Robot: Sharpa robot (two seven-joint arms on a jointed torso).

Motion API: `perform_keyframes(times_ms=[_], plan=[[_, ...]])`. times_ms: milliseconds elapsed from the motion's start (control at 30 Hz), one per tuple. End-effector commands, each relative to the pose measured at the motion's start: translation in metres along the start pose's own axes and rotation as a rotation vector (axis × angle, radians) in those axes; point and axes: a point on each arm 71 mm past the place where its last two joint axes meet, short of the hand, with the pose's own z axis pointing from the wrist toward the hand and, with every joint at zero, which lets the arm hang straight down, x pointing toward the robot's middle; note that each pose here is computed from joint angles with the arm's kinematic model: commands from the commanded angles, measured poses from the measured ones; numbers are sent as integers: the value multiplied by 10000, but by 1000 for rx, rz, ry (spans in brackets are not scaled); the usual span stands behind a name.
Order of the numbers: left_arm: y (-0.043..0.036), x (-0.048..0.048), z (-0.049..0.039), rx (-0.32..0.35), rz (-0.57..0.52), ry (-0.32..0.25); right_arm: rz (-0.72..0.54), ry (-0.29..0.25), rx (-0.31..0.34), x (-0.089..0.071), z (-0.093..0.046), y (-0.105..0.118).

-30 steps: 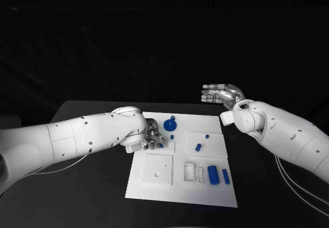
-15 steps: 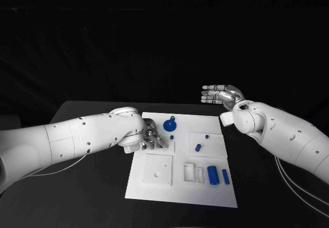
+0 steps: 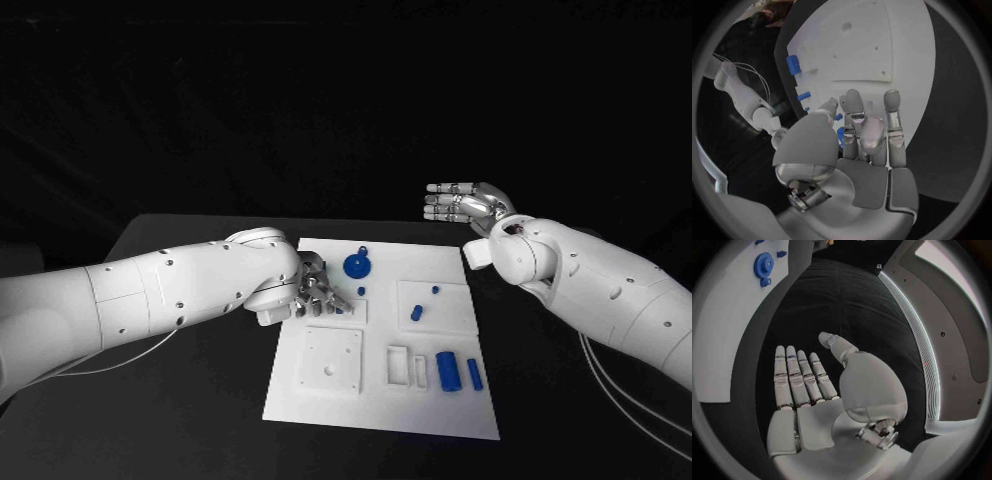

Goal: Assemble the parts on the task board

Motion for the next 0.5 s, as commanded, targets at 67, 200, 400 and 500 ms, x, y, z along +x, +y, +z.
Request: perform_keyframes(times_ms=[67, 200, 400, 500], plan=[[-6, -86, -46, 11, -71, 27, -6, 8, -11, -3, -4, -4], [49, -318, -67, -4, -100, 2, -7, 3, -8, -20, -5, -13], [181, -724, -94, -48, -127, -55, -8, 0, -8, -33, -10, -14], [230, -894, -117, -65, -136, -76, -8, 1, -8, -31, -12, -9]])
